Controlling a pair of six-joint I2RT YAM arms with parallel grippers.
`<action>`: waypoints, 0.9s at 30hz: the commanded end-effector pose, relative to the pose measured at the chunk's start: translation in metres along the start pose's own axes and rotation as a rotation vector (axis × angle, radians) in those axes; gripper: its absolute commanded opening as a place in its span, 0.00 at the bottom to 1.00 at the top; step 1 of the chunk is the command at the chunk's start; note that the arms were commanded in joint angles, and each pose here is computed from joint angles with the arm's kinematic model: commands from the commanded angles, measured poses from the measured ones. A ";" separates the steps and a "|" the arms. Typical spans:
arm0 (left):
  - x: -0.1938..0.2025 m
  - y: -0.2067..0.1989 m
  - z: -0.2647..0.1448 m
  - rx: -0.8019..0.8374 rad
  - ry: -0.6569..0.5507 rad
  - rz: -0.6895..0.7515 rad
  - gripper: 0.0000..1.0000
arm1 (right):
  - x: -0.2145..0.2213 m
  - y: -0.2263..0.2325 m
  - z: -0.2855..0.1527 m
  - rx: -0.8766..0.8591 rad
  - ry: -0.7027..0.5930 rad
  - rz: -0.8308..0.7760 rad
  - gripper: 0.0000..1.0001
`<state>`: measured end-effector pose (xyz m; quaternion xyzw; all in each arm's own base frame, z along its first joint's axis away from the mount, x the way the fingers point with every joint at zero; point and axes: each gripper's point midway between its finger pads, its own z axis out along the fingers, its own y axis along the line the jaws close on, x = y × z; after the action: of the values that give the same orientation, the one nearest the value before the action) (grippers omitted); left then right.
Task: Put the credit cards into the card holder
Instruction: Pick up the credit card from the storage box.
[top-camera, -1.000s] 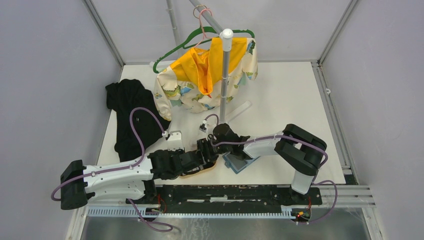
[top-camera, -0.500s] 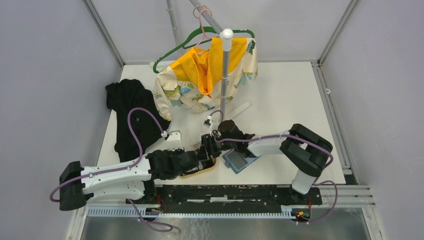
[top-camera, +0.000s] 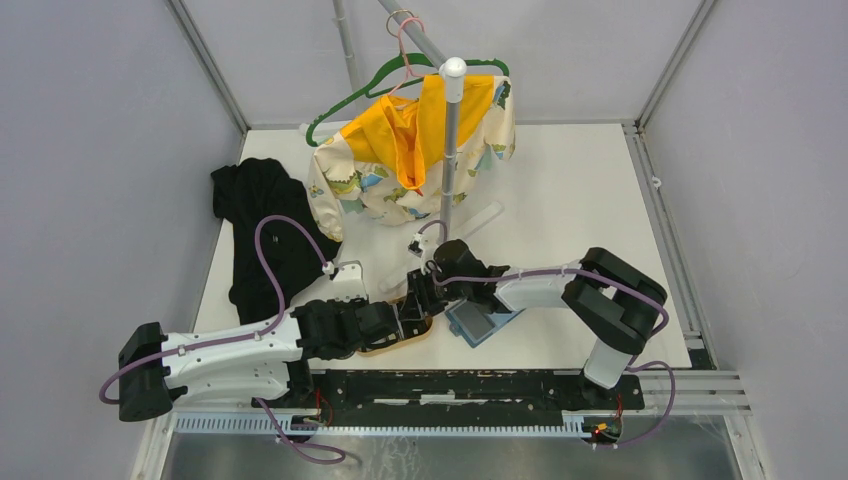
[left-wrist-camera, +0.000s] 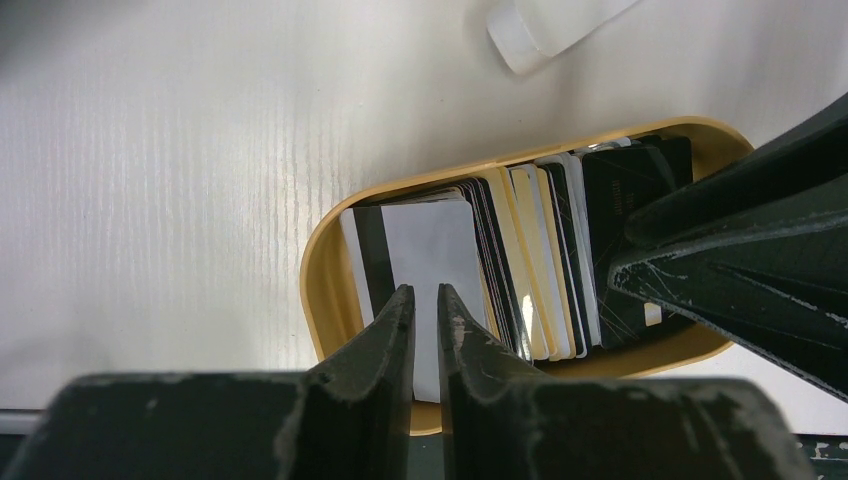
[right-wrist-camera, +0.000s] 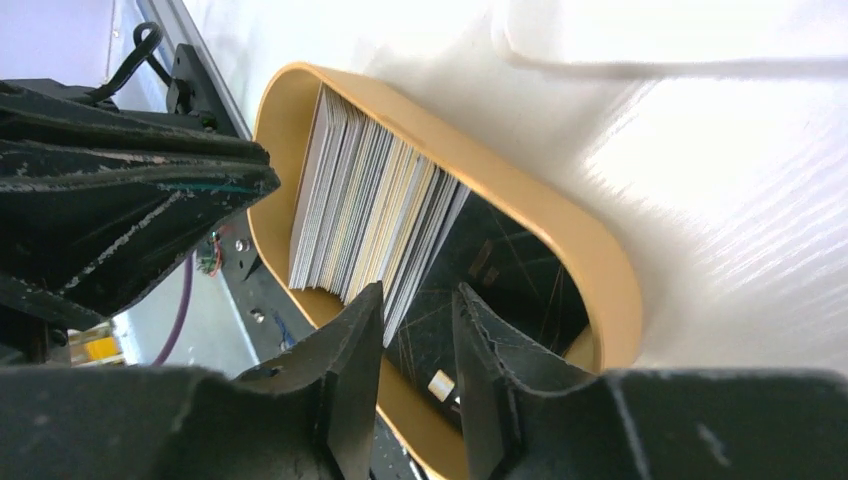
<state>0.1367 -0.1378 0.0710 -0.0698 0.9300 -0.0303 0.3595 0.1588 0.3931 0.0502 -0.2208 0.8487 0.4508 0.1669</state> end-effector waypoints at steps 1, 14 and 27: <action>-0.008 -0.008 -0.002 0.027 -0.033 -0.026 0.20 | -0.032 0.002 -0.005 0.057 -0.080 -0.164 0.41; -0.011 -0.009 -0.003 0.032 -0.037 -0.024 0.20 | -0.036 -0.003 -0.002 0.238 -0.052 -0.405 0.69; -0.013 -0.009 -0.005 0.039 -0.048 -0.030 0.19 | -0.018 -0.007 -0.007 0.343 -0.043 -0.461 0.98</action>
<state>0.1372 -0.1387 0.0723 -0.0711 0.9292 -0.0346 0.3610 0.1760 0.3935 0.0510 -0.3694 0.8386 0.2646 0.3004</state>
